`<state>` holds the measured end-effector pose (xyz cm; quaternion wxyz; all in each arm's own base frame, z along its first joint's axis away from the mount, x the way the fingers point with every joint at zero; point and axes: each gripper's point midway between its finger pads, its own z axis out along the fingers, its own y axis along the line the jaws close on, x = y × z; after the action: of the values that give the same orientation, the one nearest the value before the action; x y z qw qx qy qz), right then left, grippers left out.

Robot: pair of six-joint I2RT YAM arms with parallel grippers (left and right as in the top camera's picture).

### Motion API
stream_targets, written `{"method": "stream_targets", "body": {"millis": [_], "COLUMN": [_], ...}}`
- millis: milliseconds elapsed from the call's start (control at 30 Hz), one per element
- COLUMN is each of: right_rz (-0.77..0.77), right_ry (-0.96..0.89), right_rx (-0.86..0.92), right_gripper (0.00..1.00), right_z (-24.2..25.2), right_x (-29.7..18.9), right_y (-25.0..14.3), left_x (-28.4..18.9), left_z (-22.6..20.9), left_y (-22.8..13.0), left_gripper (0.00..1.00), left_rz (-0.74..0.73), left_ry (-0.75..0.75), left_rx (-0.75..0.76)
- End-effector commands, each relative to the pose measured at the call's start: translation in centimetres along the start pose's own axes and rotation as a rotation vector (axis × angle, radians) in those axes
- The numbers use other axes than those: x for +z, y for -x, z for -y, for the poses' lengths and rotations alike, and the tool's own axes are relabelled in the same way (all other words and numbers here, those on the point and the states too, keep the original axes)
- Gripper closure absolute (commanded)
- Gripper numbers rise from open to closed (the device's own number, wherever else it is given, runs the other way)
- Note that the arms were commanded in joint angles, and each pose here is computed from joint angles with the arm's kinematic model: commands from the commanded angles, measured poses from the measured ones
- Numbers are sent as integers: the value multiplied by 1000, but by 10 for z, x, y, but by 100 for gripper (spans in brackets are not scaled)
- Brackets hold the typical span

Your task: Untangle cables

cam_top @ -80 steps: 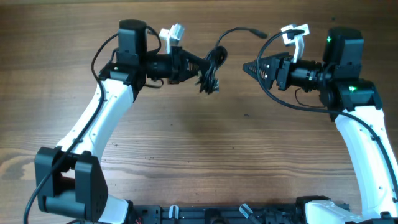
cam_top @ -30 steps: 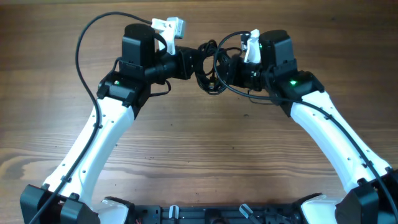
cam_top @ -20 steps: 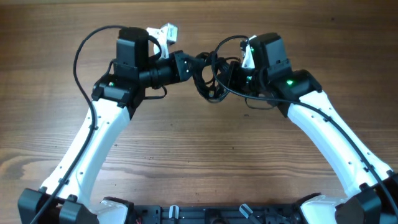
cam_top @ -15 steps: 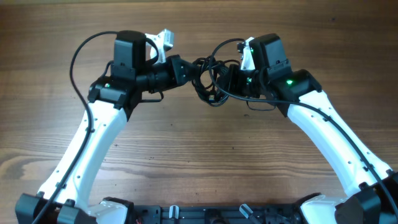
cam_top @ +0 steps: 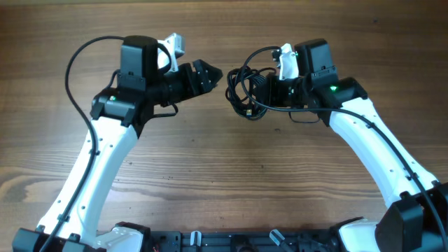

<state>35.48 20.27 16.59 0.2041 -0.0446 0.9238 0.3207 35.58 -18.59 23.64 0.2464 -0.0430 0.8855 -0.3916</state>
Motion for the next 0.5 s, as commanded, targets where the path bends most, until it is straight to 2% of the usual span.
{"method": "stream_targets", "body": {"millis": [0, 133, 300, 367, 467], "right_rz": [-2, -5, -25, -28, -31], "right_ry": [32, 41, 92, 95, 106], "right_rx": [-30, -33, -55, -53, -51], "right_gripper": [96, 96, 96, 96, 96], "right_z": [-7, -9, -17, -18, -20], "right_x": [0, 0, 0, 0, -1], "right_y": [1, 0, -3, -4, -4], "left_x": [18, 50, 73, 76, 78], "left_z": [-2, -10, -23, -18, -15], "left_y": [-6, -28, -37, -29, -30], "left_gripper": [21, 27, 46, 62, 76], "left_rz": [-43, -141, -188, -159, -159], "left_ry": [19, 33, 48, 28, 21], "left_rx": [53, 94, 108, 129, 137]}}
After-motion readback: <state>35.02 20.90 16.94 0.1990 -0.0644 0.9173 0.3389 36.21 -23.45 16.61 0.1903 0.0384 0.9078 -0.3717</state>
